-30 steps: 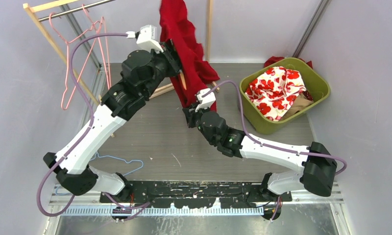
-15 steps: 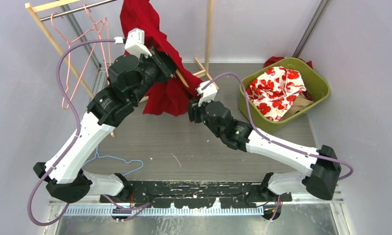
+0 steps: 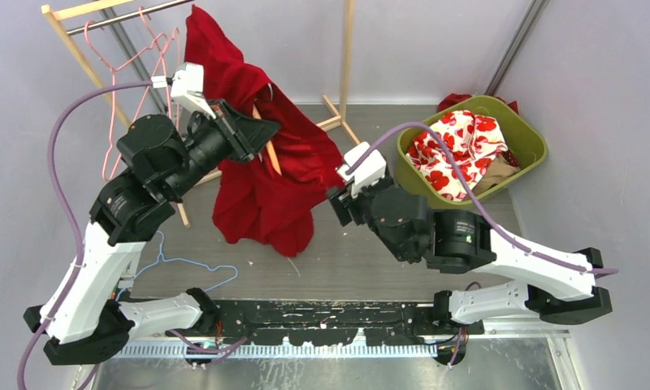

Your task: Remove the skirt from the hanger

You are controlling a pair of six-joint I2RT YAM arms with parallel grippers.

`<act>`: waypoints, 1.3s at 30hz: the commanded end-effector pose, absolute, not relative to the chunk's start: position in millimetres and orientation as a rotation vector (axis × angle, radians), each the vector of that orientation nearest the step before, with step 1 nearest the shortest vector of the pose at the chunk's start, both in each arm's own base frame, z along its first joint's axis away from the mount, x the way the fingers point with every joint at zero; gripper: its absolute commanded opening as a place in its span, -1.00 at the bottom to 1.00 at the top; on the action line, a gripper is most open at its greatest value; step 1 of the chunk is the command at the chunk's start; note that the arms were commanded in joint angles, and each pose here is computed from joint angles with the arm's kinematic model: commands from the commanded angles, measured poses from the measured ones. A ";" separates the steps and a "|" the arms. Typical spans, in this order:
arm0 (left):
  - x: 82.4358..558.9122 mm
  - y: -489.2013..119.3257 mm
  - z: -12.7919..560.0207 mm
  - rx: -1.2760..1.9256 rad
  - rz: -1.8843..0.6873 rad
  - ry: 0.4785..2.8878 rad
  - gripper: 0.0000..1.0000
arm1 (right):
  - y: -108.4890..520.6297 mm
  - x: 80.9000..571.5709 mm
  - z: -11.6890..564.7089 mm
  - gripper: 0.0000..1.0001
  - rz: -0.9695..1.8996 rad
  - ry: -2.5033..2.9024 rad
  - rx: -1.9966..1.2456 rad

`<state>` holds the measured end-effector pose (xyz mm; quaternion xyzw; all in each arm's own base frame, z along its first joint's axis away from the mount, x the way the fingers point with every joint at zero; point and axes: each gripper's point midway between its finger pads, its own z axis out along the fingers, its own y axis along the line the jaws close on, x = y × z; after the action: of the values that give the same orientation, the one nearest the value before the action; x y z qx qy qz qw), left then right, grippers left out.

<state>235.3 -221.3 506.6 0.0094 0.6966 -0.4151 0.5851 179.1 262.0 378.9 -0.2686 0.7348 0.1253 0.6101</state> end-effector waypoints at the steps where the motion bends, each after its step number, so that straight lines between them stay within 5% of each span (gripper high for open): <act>1: 199.6 -223.2 526.5 0.288 -0.998 1.568 -1.00 | 229.0 205.3 430.1 0.39 -0.048 1.556 -0.630; 10: 183.5 -223.8 469.7 0.411 -0.967 1.736 -1.00 | 262.4 227.5 506.1 0.56 -0.144 1.369 -0.658; 39: 201.7 -252.0 456.9 0.513 -0.959 1.806 -1.00 | 278.4 221.8 495.9 0.54 0.187 1.359 -0.640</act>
<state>206.2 -252.2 382.1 0.1937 0.8241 -0.3461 0.4045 219.2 265.6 497.2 -0.3124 0.6217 0.0528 0.7163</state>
